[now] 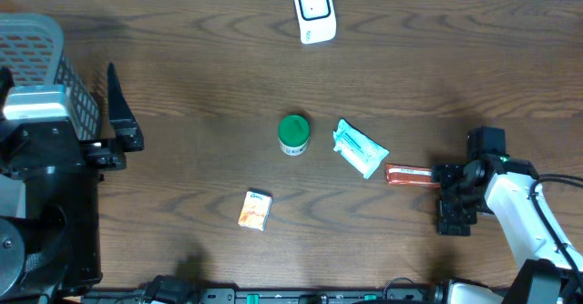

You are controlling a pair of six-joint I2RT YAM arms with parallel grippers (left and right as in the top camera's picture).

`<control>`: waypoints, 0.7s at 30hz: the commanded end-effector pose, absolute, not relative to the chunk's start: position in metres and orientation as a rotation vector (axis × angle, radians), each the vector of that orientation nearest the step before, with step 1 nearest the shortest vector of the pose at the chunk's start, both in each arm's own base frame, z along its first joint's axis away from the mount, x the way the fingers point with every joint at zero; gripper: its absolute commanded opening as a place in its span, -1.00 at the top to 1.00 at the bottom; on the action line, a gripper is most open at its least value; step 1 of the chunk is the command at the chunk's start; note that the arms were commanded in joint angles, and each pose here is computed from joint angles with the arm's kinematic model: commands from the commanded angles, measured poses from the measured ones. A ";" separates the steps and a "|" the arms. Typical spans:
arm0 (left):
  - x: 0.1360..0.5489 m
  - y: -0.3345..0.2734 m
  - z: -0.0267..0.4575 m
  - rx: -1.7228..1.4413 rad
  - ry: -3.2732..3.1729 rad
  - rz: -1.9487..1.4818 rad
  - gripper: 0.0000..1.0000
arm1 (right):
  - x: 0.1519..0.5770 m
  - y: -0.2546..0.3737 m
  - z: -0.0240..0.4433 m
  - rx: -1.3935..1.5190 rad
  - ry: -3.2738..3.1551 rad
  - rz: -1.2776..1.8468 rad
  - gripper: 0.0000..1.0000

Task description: Scan the item barcode

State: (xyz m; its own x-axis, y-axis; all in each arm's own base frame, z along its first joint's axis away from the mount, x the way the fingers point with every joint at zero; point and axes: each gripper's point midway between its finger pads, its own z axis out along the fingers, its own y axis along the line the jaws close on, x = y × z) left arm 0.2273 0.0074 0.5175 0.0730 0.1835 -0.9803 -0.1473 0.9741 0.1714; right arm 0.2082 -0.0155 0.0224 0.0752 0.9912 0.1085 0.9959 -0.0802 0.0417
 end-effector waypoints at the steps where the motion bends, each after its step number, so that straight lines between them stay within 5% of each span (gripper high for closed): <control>1: 0.226 0.006 0.520 0.024 1.466 0.225 -0.90 | 0.216 -0.026 0.027 -2.368 -2.061 -0.168 -0.98; 6: 0.226 0.006 0.519 0.024 1.466 0.225 -0.90 | 0.220 -0.034 0.027 -2.354 -2.149 -0.138 -0.99; 11: 0.226 0.006 0.519 0.025 1.467 0.225 -0.90 | 0.256 -0.014 0.036 -2.113 -2.406 -0.447 -0.99; 21: 0.226 0.006 0.519 0.024 1.467 0.225 -0.90 | 0.320 0.017 0.119 -1.340 -3.073 -0.992 -0.99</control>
